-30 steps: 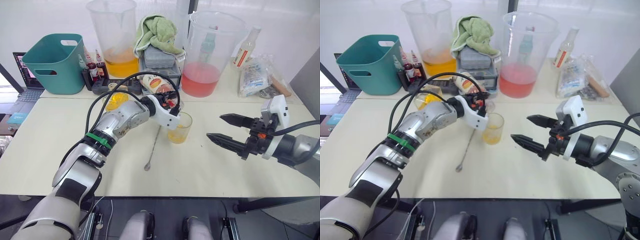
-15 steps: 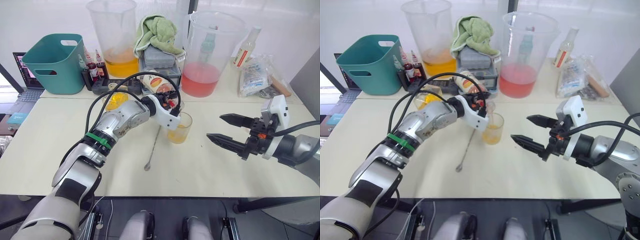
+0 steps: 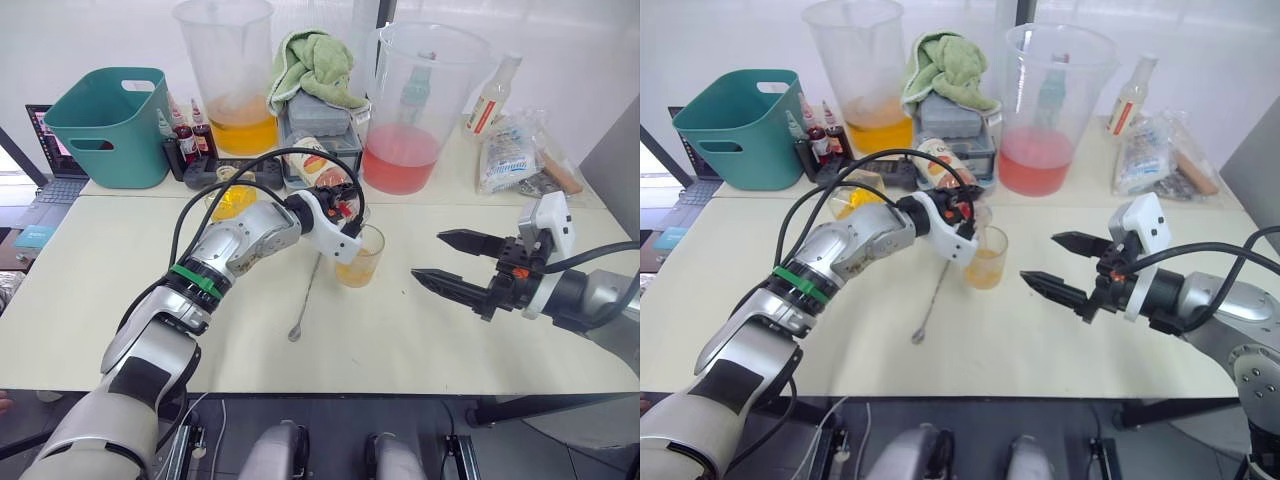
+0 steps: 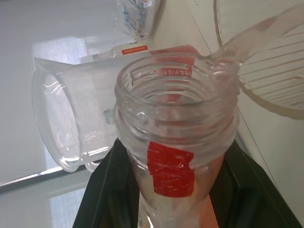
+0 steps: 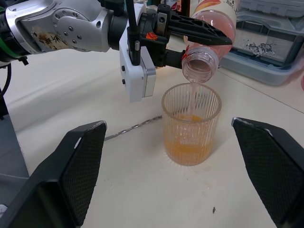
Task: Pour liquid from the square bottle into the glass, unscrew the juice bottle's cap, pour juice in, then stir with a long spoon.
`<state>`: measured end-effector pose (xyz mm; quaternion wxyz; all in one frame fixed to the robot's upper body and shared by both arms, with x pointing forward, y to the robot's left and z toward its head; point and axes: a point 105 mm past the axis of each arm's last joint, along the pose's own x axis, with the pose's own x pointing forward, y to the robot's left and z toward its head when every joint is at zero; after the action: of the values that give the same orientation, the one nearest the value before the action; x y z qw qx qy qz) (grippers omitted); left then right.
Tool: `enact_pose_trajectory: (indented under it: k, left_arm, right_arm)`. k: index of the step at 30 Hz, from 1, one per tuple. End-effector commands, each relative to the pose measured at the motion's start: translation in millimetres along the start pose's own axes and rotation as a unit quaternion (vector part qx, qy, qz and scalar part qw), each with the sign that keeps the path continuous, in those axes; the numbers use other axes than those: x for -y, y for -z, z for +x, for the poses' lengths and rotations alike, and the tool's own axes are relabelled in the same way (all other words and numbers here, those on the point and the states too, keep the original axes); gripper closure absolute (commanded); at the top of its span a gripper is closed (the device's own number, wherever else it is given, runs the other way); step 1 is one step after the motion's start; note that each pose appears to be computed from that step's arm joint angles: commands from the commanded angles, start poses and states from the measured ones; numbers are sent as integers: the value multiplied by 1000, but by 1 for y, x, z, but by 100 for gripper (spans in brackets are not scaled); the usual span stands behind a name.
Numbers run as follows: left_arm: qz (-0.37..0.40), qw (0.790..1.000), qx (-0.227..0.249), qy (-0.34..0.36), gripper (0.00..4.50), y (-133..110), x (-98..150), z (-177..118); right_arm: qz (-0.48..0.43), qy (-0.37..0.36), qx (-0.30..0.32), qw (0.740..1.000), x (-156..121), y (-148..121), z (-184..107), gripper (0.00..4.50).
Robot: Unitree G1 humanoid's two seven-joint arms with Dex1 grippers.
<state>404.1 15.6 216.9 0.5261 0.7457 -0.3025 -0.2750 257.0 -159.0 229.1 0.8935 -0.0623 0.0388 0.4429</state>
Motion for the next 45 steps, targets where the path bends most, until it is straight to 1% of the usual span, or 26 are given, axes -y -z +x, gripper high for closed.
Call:
enact_pose_trajectory:
  k: [1, 8, 17, 23, 26, 29, 32, 35, 36, 37, 39, 40, 42, 43, 45]
  left_arm:
    - [23, 999, 7, -45, 308, -2, -29, -1]
    - [25, 999, 6, -47, 308, -2, -29, -2]
    - [-15, 999, 0, -52, 308, 0, -31, -2]
    - [-87, 995, 5, -50, 308, 1, -32, -2]
    - [-190, 980, 5, -59, 308, 8, -38, -6]
    - [-233, 970, 9, -72, 308, 12, -48, -11]
    - [-264, 962, 5, -74, 308, 17, -50, -14]
    - [-315, 946, 5, -77, 308, 24, -50, -19]
    - [-347, 934, 8, -85, 308, 27, -54, -22]
    - [-382, 919, 11, -96, 308, 32, -59, -25]
    - [-455, 883, 23, -114, 308, 39, -70, -31]
    - [-493, 861, 33, -126, 308, 43, -76, -36]
    - [-532, 834, 45, -136, 308, 46, -83, -43]
    - [-542, 828, 47, -137, 308, 47, -85, -45]
    - [-589, 793, 57, -148, 308, 51, -90, -53]
  right_arm:
    - [-25, -1, 25, 999, -1, -13, -1, 2]
    - [-25, -2, 24, 999, -1, -13, 0, 2]
    - [-25, -5, 22, 999, -1, -14, 0, 2]
    - [-26, -10, 21, 999, 0, -14, 1, 2]
    - [-27, -14, 20, 999, 1, -15, 2, 2]
    - [-28, -19, 18, 999, 2, -16, 4, 2]
    - [-29, -24, 18, 999, 3, -17, 5, 2]
    - [-29, -31, 21, 999, 3, -19, 7, 2]
    - [-30, -34, 21, 999, 4, -20, 8, 2]
    - [-30, -37, 21, 999, 4, -21, 8, 2]
    - [-31, -42, 22, 998, 6, -22, 10, 2]
    - [-31, -47, 21, 998, 7, -22, 11, 2]
    - [-31, -53, 20, 998, 8, -22, 12, 2]
    - [-31, -55, 19, 998, 8, -22, 13, 2]
    - [-32, -64, 19, 997, 10, -24, 16, 2]
